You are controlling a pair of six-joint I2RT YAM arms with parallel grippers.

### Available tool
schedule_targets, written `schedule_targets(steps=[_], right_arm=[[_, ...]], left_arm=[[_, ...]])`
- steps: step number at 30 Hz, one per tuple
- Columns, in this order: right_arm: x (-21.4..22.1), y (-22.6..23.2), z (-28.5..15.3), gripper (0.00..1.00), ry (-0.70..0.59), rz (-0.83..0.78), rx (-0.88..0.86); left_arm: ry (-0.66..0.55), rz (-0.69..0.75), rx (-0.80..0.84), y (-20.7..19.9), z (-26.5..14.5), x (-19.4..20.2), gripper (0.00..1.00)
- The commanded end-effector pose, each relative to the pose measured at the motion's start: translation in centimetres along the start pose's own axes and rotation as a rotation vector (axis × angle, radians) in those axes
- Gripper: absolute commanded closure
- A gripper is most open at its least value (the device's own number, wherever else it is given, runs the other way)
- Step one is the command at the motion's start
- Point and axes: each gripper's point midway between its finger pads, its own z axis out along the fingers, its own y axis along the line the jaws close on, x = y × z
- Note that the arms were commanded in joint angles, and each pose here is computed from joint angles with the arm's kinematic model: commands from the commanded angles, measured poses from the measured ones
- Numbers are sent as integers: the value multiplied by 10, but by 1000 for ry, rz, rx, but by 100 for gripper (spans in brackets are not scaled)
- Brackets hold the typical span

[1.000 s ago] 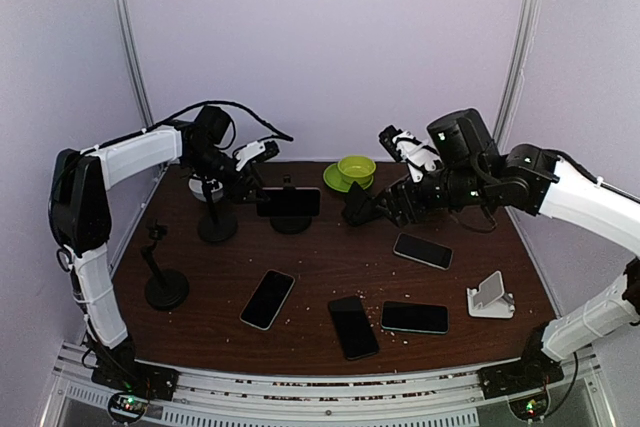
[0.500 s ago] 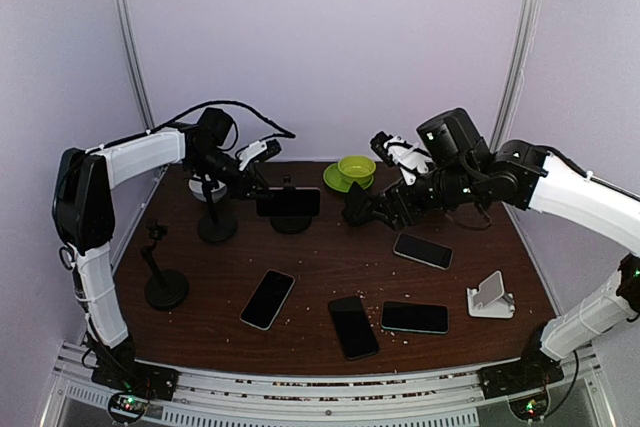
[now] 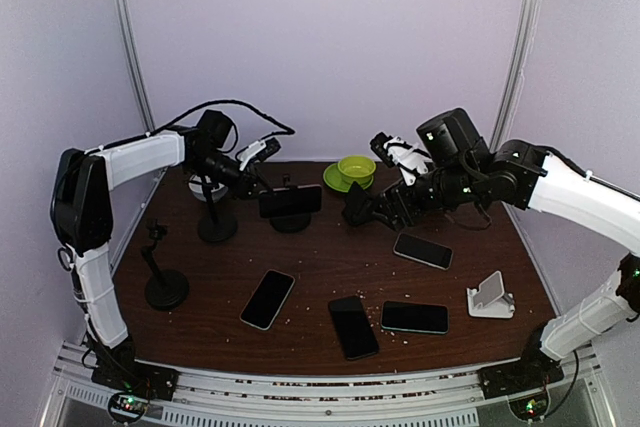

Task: Remove the phone from the phone stand

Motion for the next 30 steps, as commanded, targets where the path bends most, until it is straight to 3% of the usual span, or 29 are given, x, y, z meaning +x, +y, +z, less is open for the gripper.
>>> schedule_targets(steps=[1,18,25,30], right_arm=[[-3,-1,-7,24,-20,44,-7],[14,-10,-24,24,-26,199,33],[22,-15,-30,23,-28,221,57],[20,-17,-33,23,-23,215,69]], left_arm=[[-66,18,-24,-17,-10,-20,100],[5,270,-243,-80,4,-38,100],[-70,168,-374,-74,-3,-50,100],[-47,152,-391,-79,-1,-49,100]])
